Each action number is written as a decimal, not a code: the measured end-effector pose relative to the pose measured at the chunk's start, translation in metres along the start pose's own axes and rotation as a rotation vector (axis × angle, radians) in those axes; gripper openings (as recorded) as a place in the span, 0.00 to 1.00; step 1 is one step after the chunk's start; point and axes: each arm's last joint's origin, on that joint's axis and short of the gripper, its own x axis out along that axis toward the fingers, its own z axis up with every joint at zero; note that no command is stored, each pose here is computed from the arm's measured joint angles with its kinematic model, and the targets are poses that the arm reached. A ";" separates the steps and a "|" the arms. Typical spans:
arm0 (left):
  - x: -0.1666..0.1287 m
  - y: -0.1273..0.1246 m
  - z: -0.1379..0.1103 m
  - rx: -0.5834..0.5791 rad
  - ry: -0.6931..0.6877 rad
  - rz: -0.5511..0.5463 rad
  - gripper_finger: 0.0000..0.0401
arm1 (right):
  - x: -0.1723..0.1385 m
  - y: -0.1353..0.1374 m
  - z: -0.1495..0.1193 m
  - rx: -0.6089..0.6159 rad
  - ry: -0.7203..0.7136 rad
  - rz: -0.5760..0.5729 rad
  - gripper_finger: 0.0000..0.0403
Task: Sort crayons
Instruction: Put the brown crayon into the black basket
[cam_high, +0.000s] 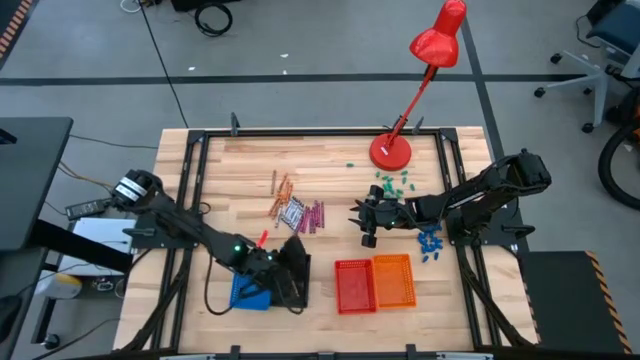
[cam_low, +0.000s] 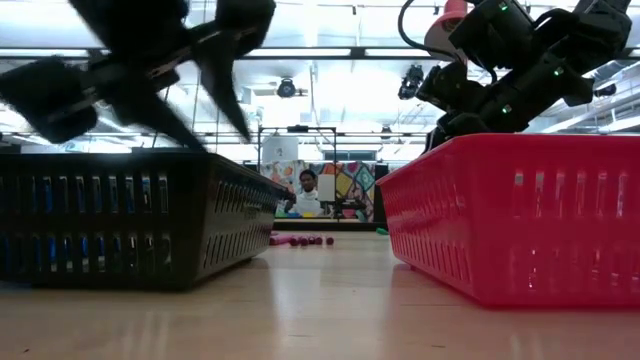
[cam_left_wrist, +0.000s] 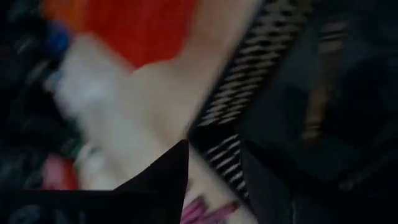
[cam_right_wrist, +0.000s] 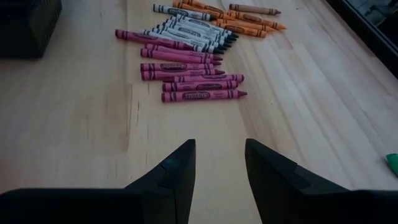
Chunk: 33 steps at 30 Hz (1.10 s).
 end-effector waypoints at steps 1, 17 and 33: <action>-0.004 0.003 -0.002 -0.028 0.007 0.014 0.37 | 0.000 0.000 0.000 0.001 0.002 -0.001 0.36; -0.003 0.065 -0.113 -1.017 0.356 0.109 0.31 | -0.002 0.007 0.011 0.238 -0.109 0.062 0.36; 0.028 0.077 -0.245 -1.859 0.643 0.251 0.38 | -0.007 0.016 0.011 0.166 -0.123 0.054 0.36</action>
